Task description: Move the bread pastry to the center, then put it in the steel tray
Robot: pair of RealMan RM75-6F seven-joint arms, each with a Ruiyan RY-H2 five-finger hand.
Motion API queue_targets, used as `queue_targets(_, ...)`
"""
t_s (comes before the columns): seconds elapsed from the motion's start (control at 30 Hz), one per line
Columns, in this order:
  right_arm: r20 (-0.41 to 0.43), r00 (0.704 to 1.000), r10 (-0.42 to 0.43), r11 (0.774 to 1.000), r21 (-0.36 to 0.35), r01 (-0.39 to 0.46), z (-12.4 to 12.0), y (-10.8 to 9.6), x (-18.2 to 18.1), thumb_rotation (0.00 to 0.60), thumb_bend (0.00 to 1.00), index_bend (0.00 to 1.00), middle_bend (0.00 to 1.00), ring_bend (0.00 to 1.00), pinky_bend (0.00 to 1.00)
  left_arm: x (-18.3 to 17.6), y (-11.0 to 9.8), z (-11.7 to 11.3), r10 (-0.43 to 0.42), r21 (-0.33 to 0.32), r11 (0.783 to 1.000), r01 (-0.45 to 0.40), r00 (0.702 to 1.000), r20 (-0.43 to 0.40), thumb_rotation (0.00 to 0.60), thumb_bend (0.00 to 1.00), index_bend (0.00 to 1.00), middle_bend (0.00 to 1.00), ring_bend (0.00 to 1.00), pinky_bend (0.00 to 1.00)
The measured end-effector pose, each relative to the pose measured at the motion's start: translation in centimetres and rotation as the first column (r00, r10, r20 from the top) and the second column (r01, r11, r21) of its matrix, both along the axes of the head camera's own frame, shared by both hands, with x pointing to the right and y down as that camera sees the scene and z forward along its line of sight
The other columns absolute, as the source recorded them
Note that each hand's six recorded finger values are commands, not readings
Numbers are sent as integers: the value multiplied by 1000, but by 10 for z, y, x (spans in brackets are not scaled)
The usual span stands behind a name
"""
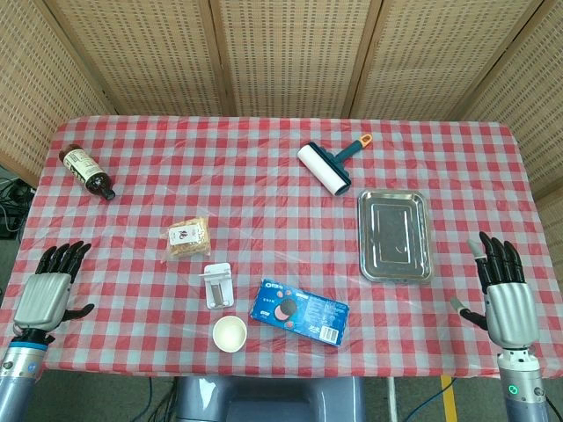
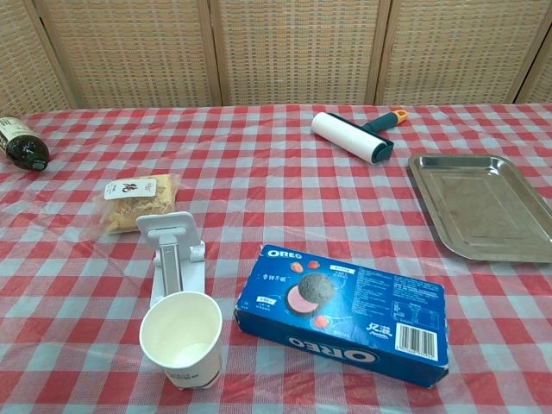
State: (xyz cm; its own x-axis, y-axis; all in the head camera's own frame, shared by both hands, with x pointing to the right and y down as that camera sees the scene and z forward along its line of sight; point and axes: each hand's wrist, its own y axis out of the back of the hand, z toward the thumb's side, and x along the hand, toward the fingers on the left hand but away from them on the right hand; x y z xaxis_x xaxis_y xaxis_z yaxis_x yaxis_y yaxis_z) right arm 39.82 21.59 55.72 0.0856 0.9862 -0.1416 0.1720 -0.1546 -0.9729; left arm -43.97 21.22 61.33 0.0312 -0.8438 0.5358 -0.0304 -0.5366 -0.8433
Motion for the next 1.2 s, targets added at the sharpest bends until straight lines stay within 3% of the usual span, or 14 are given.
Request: queue_targets(1.2, 3, 999, -34, 999, -23, 34, 3, 1, -9, 600, 85, 0, 0, 0, 0, -1, -5, -5, -15, 40, 999, 15, 1000, -15, 600, 129, 0, 0, 0, 0)
